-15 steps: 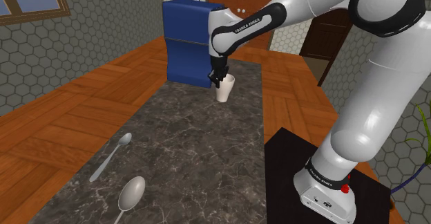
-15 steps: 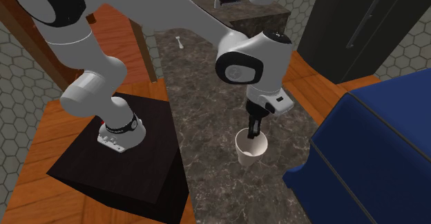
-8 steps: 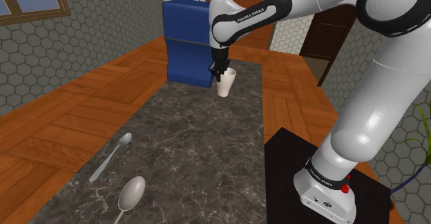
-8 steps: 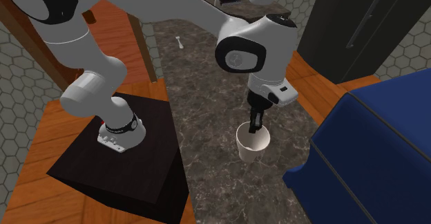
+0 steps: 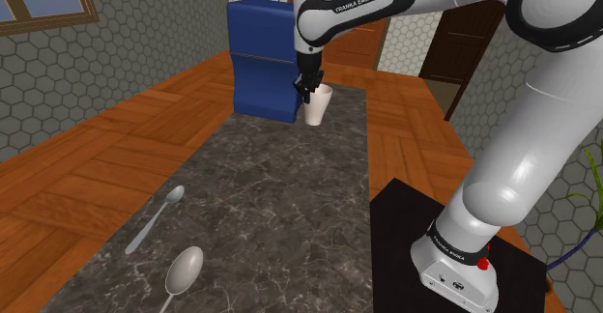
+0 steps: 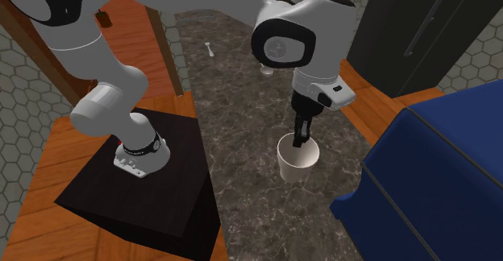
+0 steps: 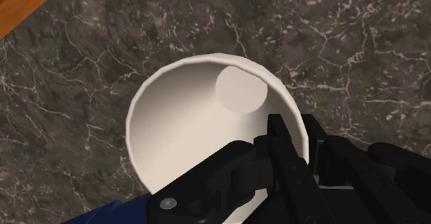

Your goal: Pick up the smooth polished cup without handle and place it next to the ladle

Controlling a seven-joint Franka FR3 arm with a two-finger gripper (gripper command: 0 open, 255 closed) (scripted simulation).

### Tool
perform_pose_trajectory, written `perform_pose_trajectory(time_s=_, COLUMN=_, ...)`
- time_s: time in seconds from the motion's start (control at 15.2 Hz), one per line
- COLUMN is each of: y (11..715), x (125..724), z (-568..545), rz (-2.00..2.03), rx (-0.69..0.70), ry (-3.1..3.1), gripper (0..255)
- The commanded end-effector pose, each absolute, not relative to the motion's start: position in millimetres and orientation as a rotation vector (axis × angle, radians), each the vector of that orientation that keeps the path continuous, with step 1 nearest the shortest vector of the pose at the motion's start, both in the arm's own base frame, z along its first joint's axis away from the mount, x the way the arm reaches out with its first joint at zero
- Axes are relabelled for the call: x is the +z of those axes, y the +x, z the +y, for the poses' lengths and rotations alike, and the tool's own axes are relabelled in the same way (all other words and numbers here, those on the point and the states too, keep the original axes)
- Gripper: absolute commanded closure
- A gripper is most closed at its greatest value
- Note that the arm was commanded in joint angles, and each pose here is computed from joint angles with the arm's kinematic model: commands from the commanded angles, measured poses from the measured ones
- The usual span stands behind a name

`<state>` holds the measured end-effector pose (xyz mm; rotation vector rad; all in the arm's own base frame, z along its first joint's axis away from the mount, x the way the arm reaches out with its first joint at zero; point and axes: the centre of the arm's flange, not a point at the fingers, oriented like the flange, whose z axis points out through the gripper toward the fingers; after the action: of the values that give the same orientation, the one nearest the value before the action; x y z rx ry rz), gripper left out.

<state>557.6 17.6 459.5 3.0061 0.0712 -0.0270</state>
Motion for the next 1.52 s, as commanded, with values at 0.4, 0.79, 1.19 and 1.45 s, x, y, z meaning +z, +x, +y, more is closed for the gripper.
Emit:
perform_pose_trajectory(time_s=0.4, y=556.9, x=502.2, z=17.6, rz=0.071, rx=-0.027, ry=3.006, gripper=255)
perform_pose_trajectory(time_s=0.79, y=556.9, x=533.8, z=17.6, rz=0.071, rx=-0.027, ry=3.006, gripper=255)
perform_pose_trajectory(time_s=1.19, y=556.9, x=565.5, z=17.6, rz=0.071, rx=-0.027, ry=3.006, gripper=255)
perform_pose_trajectory(time_s=1.45, y=539.8, x=575.5, z=37.7, rz=0.071, rx=-0.027, ry=3.006, gripper=255)
